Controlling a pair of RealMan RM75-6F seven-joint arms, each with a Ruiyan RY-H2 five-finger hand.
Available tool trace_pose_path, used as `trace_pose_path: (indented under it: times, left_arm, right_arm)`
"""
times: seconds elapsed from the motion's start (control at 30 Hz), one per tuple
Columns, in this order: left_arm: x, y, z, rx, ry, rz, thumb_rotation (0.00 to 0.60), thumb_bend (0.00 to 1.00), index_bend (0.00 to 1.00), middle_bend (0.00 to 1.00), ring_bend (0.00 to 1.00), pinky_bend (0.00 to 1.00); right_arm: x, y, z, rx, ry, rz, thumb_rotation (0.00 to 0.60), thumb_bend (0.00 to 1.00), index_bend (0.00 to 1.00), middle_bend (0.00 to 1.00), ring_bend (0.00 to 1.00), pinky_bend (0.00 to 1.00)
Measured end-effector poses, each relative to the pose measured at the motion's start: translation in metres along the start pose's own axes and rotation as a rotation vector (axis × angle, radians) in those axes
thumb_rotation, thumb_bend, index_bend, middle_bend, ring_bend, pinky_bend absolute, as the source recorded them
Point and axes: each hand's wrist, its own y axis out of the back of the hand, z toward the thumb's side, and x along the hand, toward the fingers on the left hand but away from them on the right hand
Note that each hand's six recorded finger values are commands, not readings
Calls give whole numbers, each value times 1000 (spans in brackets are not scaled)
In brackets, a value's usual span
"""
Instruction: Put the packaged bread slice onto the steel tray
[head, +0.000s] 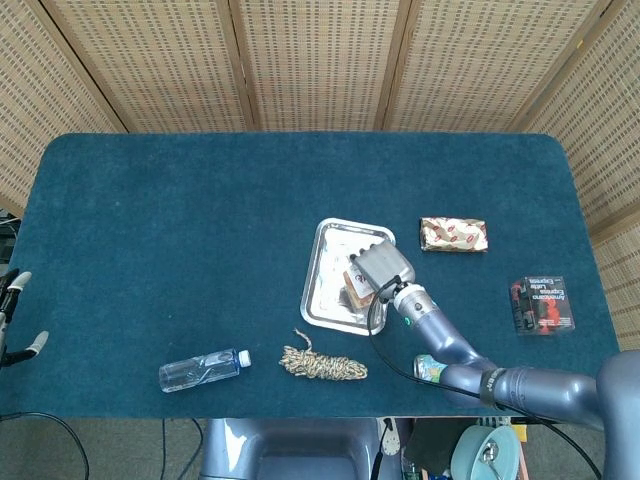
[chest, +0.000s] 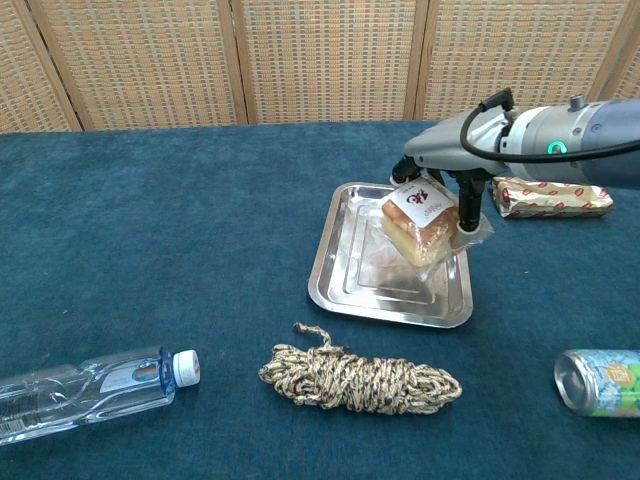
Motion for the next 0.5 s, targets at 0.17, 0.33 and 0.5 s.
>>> trace_pose_path:
  times: [0.17,0.33,0.5]
  left_arm:
    - [0,2,-3,-1,5,2,600,316,0,0,0,0]
    - [-1,1,-6,-2,17,-1,600,317,0,0,0,0]
    - [-1,1,-9,-7,23,-2,600,317,0,0,0,0]
  right_arm:
    - [-16,5,7,-9,21,-1,600,145,440,456,392,537]
    - [-23,4,11,-19,36,2,600,146,440,456,392,537]
    - [-28,2,12,-21,44,7,600,146,439,456,392,537]
